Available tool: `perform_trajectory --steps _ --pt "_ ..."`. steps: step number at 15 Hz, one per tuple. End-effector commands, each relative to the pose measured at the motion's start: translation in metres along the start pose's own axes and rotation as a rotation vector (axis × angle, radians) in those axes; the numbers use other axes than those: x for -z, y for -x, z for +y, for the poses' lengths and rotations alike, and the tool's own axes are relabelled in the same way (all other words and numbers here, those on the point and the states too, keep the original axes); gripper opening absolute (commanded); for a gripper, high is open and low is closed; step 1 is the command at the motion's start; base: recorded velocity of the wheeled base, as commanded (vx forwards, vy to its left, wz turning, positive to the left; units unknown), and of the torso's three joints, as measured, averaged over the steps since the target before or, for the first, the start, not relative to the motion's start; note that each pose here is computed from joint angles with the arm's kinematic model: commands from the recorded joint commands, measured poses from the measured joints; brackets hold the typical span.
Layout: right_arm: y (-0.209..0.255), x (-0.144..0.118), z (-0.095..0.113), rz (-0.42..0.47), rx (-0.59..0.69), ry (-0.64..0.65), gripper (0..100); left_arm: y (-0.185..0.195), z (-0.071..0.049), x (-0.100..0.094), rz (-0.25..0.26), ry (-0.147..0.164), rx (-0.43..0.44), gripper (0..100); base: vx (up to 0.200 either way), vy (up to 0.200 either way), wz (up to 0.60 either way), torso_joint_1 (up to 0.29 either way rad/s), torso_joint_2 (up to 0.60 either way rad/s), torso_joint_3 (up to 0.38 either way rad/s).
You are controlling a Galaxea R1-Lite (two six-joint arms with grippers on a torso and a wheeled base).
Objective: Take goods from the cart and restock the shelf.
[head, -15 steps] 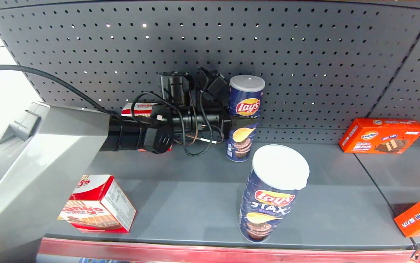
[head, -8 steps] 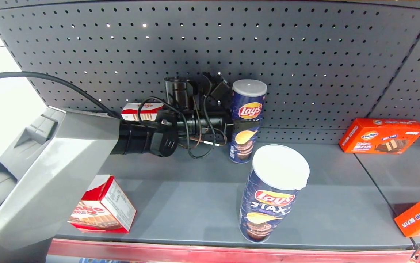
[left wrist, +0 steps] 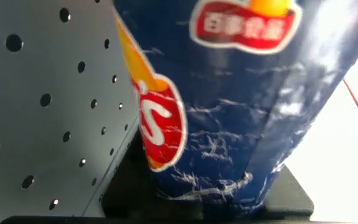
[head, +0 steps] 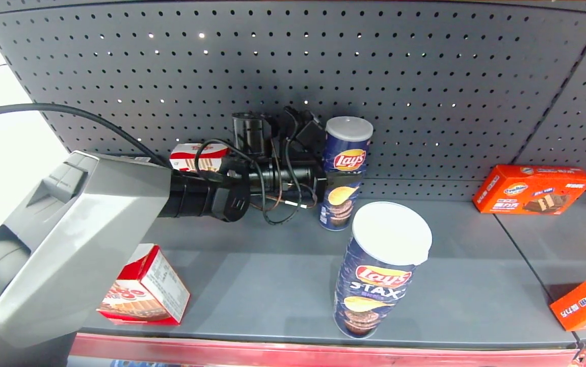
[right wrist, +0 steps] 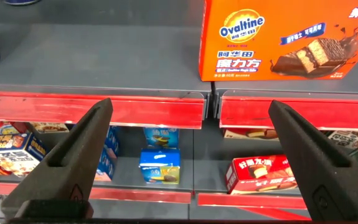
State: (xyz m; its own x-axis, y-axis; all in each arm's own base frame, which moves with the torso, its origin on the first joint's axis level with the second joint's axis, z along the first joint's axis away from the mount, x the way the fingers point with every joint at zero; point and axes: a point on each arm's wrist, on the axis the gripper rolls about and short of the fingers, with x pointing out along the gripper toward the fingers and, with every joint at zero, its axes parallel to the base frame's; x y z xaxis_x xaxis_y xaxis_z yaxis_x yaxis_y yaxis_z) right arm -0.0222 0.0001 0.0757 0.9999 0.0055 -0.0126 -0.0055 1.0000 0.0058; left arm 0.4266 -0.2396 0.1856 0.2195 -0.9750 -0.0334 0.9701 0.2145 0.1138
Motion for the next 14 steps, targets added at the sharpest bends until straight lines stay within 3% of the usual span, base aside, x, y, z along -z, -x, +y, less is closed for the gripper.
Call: perform_trajectory --steps 1,5,9,14 --pt "0.000 0.000 0.000 0.003 -0.001 0.000 100 -0.001 -0.002 0.001 0.008 0.001 -0.002 100 0.000 0.000 0.00 0.000 0.00 0.000" --pt "0.000 0.000 0.000 0.003 -0.001 0.000 100 0.002 -0.006 -0.007 0.038 0.031 -0.035 100 0.000 0.000 0.00 0.000 0.00 0.000" --pt "0.000 0.000 0.000 0.003 -0.001 0.000 100 0.017 -0.012 -0.029 0.105 0.088 -0.083 100 0.000 0.000 0.00 0.000 0.00 0.000" --pt "0.000 0.000 0.000 0.003 -0.001 0.000 100 0.030 -0.023 -0.054 0.166 0.093 -0.229 100 0.000 0.000 0.00 0.000 0.00 0.000"
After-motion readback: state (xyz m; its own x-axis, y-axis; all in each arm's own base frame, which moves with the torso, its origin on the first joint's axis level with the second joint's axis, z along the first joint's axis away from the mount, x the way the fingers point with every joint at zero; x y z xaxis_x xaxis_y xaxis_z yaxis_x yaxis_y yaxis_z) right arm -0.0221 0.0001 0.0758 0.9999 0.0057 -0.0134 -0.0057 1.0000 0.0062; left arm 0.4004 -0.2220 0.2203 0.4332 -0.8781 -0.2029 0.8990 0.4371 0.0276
